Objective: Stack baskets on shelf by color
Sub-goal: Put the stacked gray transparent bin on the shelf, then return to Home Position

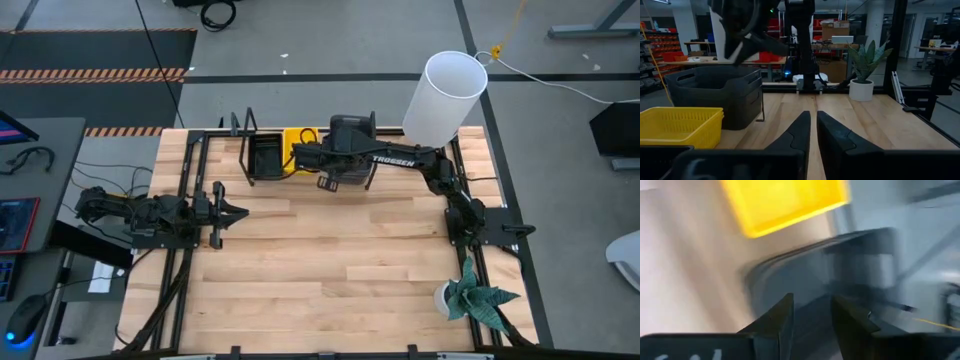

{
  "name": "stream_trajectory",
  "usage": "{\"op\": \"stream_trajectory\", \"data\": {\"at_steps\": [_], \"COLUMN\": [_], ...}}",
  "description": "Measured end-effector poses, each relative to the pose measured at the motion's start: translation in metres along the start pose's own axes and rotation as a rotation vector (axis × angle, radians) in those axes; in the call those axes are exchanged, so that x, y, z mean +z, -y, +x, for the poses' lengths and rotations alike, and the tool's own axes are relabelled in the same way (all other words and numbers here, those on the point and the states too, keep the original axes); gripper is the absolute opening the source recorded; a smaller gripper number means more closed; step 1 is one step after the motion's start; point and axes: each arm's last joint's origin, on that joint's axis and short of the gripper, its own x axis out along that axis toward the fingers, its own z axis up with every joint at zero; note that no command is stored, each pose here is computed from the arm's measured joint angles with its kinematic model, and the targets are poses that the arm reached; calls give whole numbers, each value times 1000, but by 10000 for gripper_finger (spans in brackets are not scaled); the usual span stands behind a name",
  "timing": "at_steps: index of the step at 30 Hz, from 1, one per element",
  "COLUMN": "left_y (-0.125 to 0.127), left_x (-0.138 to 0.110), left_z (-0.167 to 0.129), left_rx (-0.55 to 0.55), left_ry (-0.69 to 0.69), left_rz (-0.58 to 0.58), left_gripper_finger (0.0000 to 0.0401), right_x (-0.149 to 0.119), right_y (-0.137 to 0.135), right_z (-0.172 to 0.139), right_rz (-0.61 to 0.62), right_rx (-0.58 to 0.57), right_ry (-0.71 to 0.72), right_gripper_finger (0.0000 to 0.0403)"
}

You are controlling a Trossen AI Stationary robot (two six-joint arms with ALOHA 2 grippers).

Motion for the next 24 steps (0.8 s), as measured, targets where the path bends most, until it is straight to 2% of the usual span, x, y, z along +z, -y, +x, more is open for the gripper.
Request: {"op": "stream_trajectory", "data": {"at_steps": [3, 6, 12, 16, 20, 24], "left_y": [0, 0, 0, 0, 0, 0], "left_x": [0, 0, 0, 0, 0, 0], "left_z": [0, 0, 0, 0, 0, 0], "left_rx": [0, 0, 0, 0, 0, 0], "left_ry": [0, 0, 0, 0, 0, 0], "left_rz": [0, 0, 0, 0, 0, 0], "left_gripper_finger": [34, 30, 29, 36, 39, 34], "right_x": [-1, -5, -14, -20, -19, -18], "right_y": [-5, -12, -27, -31, -29, -17], "right_z": [1, 10, 36, 43, 37, 10], "right_rz": [-10, -39, -34, -66, -61, 0], "right_rx": [-119, -177, -136, -163, -180, -174], "right_ry": [12, -15, -116, -152, -126, -44], "right_gripper_finger": [127, 121, 112, 107, 104, 103]}}
